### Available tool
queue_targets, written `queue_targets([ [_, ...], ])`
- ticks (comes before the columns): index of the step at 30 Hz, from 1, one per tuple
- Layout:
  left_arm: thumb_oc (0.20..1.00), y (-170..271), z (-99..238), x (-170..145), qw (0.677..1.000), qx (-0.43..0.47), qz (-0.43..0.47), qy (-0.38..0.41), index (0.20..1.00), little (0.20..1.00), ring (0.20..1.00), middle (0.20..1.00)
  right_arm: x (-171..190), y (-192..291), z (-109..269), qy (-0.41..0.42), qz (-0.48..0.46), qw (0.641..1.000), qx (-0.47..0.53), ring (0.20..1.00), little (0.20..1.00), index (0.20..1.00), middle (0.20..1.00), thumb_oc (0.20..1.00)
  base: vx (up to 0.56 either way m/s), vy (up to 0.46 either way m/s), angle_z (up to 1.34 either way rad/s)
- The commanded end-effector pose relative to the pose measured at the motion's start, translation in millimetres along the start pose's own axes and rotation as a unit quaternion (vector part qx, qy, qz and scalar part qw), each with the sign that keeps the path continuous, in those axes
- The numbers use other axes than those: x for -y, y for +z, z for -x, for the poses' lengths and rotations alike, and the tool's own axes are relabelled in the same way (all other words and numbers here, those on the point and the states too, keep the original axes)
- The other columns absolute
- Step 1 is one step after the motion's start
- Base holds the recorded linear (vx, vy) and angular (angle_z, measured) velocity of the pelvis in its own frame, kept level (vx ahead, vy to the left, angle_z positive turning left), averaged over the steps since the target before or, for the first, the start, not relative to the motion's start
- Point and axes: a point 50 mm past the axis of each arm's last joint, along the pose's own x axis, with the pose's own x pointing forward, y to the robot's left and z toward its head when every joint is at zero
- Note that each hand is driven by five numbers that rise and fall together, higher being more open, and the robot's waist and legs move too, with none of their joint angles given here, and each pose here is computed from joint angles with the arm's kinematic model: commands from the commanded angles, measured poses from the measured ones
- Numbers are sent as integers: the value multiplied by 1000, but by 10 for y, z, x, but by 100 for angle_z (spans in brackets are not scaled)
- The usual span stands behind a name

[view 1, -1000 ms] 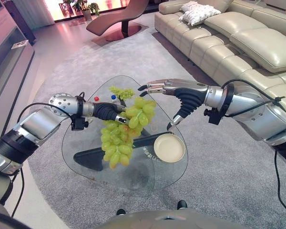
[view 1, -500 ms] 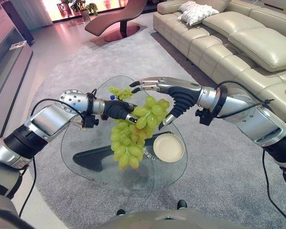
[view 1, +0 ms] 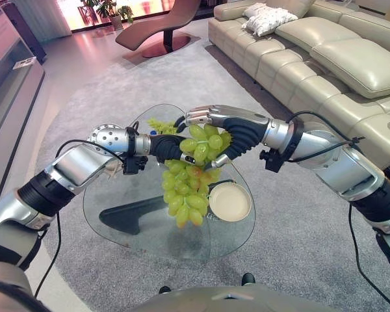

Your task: Pick up fruits into the plate

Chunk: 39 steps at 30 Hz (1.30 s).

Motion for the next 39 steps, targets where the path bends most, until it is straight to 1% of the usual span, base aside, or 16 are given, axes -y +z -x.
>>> queue_targets([
  [1,200,344,111,-229,996,63,-41,47,200,200,200,200,8,78,-76,15,-8,1000,19,200,200,200,200,200,0,0,0],
  [15,200,339,234,-280,993,57,-57,84,200,200,200,200,5,30,-28,19,-22,1000,1,200,200,200,200,200,0,0,0],
  [23,200,303,283,-272,992,60,-37,105,200,200,200,200,23,4,10,-18,-35,999,-1,200,200,200,200,200,-9,4,2],
  [24,253,255,291,-269,992,54,-27,106,253,253,253,253,20,-8,25,-23,-36,999,-2,200,200,200,200,200,0,0,0],
  [25,1000,222,294,-262,993,48,-21,102,1000,1000,1000,1000,16,-15,34,-24,-37,999,-3,200,200,200,200,200,0,0,0],
  [33,1000,124,323,-216,995,21,-22,90,1000,1000,1000,1000,23,-19,59,-33,-36,999,-5,200,200,200,200,200,0,0,0],
  [37,1000,63,360,-204,997,-14,-28,67,1000,1000,1000,1000,39,-30,91,-42,-34,998,-9,200,200,200,200,200,0,0,0],
  [39,1000,41,379,-209,997,-25,-27,69,1000,1000,1000,1000,44,-35,106,-42,-32,999,-12,200,200,200,200,200,0,0,0],
])
